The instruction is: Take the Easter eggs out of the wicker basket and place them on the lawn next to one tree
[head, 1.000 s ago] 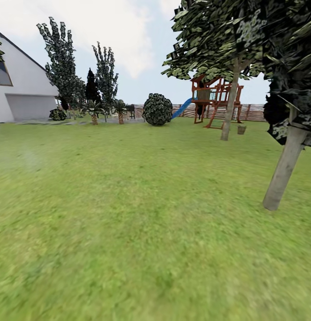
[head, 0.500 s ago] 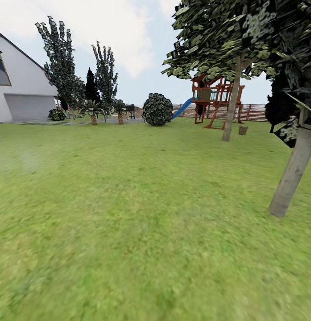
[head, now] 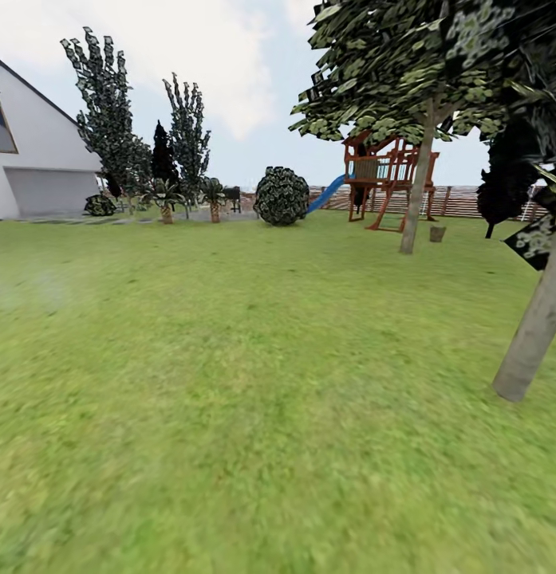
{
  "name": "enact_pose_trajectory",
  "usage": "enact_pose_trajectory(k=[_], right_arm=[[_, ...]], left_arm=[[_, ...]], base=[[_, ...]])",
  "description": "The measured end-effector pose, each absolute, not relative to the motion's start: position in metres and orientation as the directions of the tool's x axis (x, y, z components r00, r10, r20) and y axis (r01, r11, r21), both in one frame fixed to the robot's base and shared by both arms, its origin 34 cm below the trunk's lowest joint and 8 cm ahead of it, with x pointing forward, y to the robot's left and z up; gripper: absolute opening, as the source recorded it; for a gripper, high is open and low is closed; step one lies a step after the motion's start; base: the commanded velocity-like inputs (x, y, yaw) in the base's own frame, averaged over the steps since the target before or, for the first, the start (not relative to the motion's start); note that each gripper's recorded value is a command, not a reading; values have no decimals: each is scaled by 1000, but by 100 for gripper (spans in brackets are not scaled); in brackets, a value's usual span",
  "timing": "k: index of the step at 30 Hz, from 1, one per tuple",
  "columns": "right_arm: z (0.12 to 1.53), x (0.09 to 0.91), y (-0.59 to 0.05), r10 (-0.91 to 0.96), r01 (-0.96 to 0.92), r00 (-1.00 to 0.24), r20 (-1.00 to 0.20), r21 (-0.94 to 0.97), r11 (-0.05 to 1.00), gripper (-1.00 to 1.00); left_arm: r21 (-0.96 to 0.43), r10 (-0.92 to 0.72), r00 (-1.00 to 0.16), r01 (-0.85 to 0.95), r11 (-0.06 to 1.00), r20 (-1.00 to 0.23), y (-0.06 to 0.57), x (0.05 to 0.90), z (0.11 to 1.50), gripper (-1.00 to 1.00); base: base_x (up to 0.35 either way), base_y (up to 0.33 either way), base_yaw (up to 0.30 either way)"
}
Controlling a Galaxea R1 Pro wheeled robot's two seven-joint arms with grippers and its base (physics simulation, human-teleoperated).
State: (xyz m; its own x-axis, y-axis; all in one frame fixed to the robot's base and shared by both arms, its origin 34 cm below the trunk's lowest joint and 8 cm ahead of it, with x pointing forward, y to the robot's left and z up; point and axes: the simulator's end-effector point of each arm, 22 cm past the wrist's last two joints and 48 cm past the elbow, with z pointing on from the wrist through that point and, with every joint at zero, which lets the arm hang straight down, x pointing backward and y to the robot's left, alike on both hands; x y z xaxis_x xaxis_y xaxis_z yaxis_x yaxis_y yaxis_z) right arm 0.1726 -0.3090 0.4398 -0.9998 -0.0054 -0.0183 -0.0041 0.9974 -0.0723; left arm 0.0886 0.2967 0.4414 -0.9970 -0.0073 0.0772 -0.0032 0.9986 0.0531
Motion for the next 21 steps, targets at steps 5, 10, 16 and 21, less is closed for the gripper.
enact_pose_trajectory(k=[5,10,16,21], right_arm=[[440,173,-309,-5,-4,-1000,-19,-72,997,100],[440,173,-309,-6,-5,-1000,-18,-72,997,100],[440,173,-309,-6,-5,-1000,-18,-72,997,100],[440,173,-309,-6,-5,-1000,-18,-72,997,100]], left_arm=[[53,-7,-997,-3,999,77,297,89,441,100],[53,-7,-997,-3,999,77,297,89,441,100],[53,-6,-997,-2,999,77,297,89,441,100],[53,-7,-997,-3,999,77,297,89,441,100]], base=[[337,0,0],[337,0,0],[337,0,0],[337,0,0]])
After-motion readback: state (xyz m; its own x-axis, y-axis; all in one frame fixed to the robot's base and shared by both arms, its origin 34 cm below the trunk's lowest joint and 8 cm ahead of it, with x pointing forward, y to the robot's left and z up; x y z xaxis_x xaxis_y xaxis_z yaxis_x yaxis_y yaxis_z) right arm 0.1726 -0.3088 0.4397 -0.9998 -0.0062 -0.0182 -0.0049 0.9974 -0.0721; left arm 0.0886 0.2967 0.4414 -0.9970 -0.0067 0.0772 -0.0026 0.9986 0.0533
